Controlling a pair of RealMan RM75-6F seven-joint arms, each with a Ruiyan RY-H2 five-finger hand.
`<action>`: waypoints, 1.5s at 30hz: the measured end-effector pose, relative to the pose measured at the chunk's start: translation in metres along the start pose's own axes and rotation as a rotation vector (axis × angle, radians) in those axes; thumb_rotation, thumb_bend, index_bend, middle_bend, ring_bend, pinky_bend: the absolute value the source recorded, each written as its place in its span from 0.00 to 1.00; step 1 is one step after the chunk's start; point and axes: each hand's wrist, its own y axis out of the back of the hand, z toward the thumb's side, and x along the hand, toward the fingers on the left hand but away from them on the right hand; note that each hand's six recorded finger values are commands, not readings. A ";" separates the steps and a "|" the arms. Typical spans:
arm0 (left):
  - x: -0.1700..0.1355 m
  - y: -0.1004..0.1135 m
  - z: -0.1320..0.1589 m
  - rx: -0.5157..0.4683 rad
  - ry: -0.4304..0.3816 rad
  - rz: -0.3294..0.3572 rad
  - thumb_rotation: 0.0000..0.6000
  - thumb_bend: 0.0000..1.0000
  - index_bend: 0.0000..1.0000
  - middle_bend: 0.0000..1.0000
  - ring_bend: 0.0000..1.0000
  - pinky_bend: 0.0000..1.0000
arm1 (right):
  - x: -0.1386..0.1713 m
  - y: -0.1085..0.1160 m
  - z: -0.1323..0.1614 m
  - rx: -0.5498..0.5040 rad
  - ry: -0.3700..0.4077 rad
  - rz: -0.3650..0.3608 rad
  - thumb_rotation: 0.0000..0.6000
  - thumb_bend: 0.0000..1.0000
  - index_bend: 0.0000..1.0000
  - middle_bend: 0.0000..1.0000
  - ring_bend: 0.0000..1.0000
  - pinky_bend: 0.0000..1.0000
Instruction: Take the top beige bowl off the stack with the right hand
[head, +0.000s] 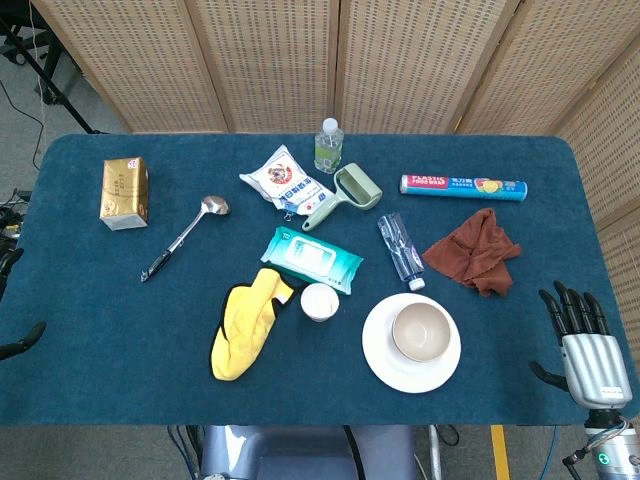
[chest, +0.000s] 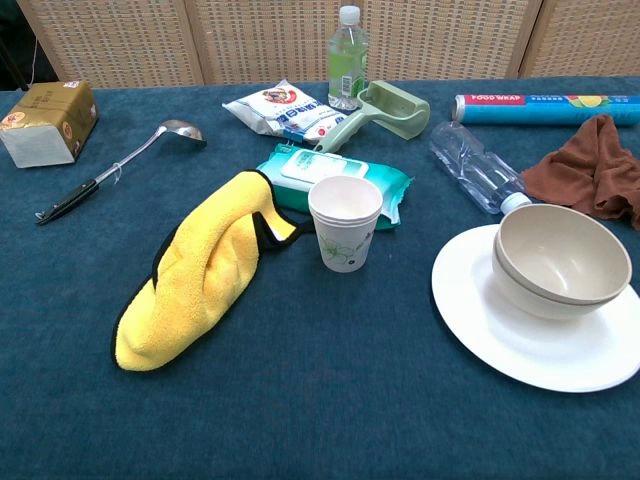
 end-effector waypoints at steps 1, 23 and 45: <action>0.000 0.000 0.000 0.001 -0.006 0.000 1.00 0.25 0.00 0.00 0.00 0.00 | 0.000 -0.001 0.001 -0.003 0.006 0.005 1.00 0.00 0.04 0.00 0.00 0.00; 0.000 -0.008 0.004 0.009 -0.022 -0.019 1.00 0.25 0.00 0.00 0.00 0.00 | -0.024 -0.048 0.088 -0.108 0.369 0.239 1.00 0.23 0.38 0.00 0.00 0.00; -0.001 -0.008 0.004 -0.005 -0.029 -0.026 1.00 0.25 0.00 0.00 0.00 0.00 | -0.032 -0.087 0.113 -0.089 0.366 0.313 1.00 0.34 0.43 0.00 0.00 0.00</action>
